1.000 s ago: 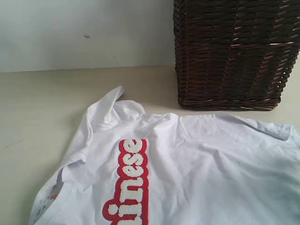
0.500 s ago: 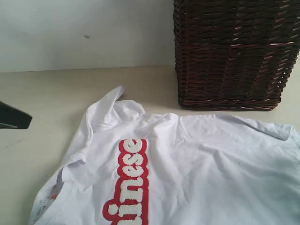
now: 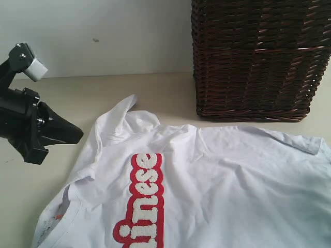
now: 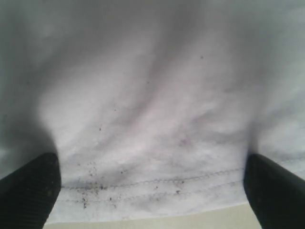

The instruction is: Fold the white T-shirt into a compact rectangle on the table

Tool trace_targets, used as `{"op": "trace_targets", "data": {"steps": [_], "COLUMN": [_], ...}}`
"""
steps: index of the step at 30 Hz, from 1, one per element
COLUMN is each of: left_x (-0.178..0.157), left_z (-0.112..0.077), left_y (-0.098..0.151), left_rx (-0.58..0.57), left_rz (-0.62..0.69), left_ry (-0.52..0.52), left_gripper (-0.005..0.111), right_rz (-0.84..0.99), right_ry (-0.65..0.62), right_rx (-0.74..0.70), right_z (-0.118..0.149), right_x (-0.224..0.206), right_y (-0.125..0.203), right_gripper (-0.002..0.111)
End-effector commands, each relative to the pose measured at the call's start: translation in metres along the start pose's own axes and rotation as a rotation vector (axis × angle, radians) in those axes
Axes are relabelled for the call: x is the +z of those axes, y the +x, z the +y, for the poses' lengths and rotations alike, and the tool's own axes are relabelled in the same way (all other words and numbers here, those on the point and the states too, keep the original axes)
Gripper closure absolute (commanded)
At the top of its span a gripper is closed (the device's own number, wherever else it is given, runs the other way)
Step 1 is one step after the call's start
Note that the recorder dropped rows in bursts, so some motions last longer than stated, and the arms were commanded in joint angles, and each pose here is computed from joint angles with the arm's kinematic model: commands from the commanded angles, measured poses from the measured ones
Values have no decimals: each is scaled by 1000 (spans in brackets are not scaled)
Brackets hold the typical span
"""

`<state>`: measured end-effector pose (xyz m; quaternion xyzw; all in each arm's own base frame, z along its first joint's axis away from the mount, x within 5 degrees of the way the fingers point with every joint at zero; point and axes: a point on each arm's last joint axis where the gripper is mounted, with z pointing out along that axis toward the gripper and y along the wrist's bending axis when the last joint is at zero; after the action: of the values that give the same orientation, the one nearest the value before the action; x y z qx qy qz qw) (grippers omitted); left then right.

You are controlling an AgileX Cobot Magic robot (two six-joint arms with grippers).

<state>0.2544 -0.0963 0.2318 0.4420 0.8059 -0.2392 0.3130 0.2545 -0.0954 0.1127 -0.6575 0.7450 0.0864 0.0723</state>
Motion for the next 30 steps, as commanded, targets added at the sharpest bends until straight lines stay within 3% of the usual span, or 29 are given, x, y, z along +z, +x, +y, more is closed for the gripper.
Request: {"op": "trace_targets", "data": {"steps": [1, 5, 8, 19, 30], "left_x": [15, 36, 53, 74, 74], "left_z": [3, 9, 13, 38, 24], "left_y": [7, 18, 25, 40, 43], "left_rx": [-12, 37, 57, 264, 320], "left_rz": [29, 76, 120, 216, 229], "left_ry": [56, 96, 67, -119, 46], "left_gripper": [90, 59, 51, 52, 52], "right_rz": [-9, -9, -9, -9, -9], "right_ry": [-32, -32, -32, -32, -32], "right_rx": [2, 2, 2, 2, 2], "right_z": [3, 3, 3, 3, 3], "right_x": [4, 4, 4, 4, 4], "right_y": [1, 1, 1, 1, 1], "right_gripper": [6, 6, 6, 6, 6]}}
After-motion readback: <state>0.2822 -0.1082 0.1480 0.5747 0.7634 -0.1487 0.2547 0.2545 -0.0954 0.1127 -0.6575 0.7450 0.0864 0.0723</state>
